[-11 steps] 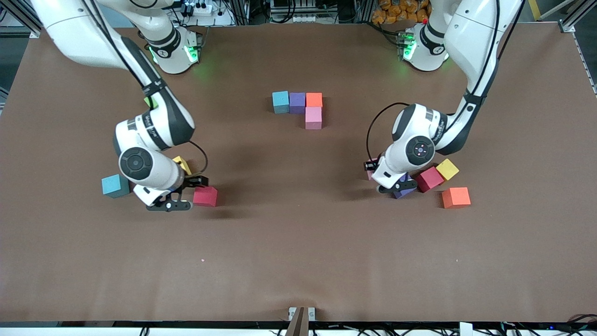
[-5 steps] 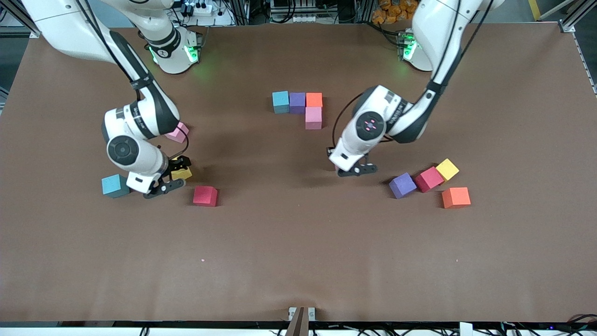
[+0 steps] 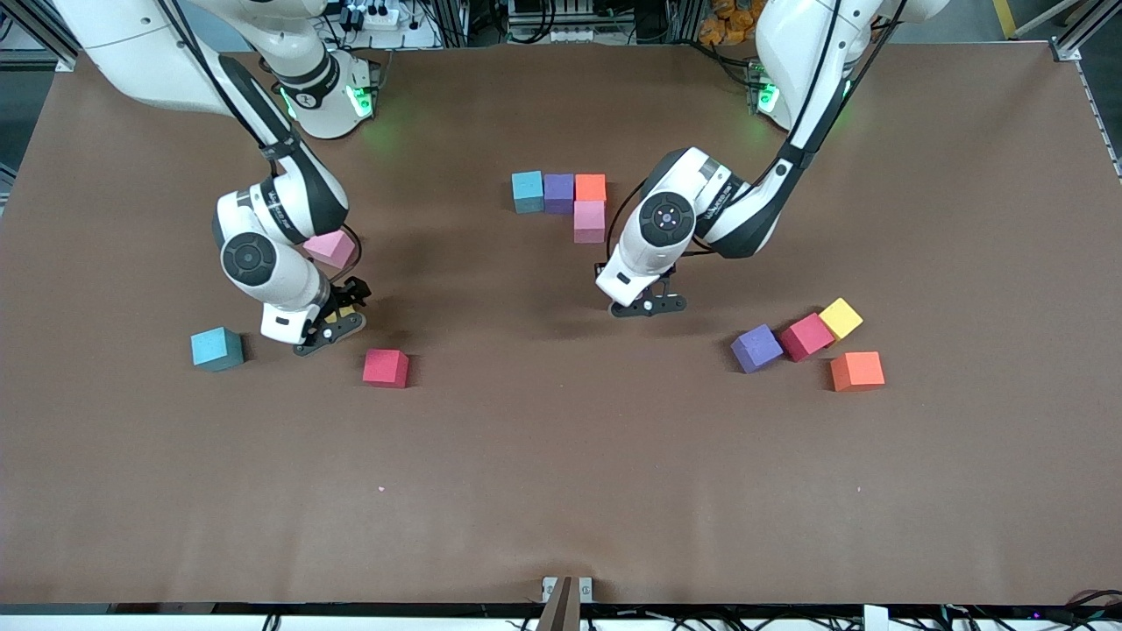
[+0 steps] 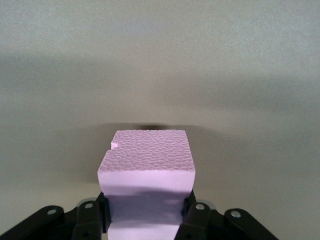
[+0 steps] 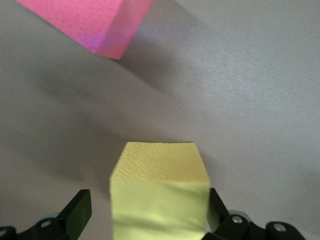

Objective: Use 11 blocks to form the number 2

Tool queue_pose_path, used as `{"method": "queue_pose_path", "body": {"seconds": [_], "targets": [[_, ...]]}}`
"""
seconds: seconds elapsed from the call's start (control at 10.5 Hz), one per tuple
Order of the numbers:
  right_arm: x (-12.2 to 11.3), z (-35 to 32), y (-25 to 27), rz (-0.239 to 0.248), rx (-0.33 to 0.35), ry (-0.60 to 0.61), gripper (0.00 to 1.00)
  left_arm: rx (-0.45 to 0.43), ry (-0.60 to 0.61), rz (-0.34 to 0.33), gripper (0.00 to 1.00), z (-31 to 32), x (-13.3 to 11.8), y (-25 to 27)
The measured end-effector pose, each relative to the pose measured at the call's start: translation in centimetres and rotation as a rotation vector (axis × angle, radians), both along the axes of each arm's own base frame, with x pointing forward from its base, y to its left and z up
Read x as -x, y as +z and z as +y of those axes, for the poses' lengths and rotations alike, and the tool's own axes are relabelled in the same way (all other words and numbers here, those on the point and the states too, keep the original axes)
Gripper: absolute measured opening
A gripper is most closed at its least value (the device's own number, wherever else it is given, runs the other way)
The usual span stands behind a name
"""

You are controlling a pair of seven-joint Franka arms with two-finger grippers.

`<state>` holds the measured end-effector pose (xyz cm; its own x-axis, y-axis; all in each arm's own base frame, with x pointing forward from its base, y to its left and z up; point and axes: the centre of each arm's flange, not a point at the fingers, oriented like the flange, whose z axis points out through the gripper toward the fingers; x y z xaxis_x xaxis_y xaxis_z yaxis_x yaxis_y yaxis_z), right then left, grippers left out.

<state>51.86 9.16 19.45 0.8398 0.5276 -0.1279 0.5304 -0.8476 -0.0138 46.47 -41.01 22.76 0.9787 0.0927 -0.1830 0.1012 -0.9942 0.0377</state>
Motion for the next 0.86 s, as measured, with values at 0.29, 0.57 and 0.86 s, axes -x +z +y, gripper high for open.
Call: {"method": "queue_pose_path", "body": {"seconds": [0.29,0.57,0.86], "targets": [[0.3,-1.3,-0.4,-0.005,-0.011,0.015,1.0,0.006,-0.031,-0.003,0.55,-1.7,1.1,-0.6],[0.4,-1.3,-0.6,-0.005,-0.013,0.014,1.0,0.019,-0.062,-0.014,0.55,-3.6,2.0,-0.3],[0.3,-1.8,-0.6,-0.015,-0.016,0.004,1.0,0.031,-0.063,-0.026,0.55,-4.1,2.2,-1.2]]}}
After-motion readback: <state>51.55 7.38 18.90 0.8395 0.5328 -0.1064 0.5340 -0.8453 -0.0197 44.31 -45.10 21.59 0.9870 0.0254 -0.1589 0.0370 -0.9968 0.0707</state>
